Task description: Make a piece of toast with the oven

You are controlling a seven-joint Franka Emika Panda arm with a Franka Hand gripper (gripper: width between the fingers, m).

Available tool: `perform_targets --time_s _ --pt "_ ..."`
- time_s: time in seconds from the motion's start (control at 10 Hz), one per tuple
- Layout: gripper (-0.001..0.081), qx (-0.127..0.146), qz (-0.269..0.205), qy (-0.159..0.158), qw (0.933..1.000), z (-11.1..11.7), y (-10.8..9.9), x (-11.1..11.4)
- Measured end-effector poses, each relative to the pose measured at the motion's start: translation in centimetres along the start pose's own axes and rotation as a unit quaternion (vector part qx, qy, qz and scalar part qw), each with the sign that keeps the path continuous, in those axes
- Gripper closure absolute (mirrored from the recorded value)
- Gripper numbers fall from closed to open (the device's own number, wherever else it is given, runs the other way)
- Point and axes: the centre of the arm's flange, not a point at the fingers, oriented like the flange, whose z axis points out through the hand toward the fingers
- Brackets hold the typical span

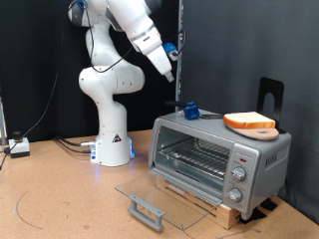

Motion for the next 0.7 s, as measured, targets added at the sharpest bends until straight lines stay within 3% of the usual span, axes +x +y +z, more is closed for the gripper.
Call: perform_targets --time_s 0.2,0.5,0.7 --pt "-0.0003 -0.020 0.002 -0.003 0.9998 2.0 0.1 0.1" --pt "-0.0003 -0.020 -0.003 -0.004 0.9998 4.4 -0.5 1.4" --pt "-0.0003 -0.026 -0.008 -0.026 0.9993 6.6 -0.7 2.0"
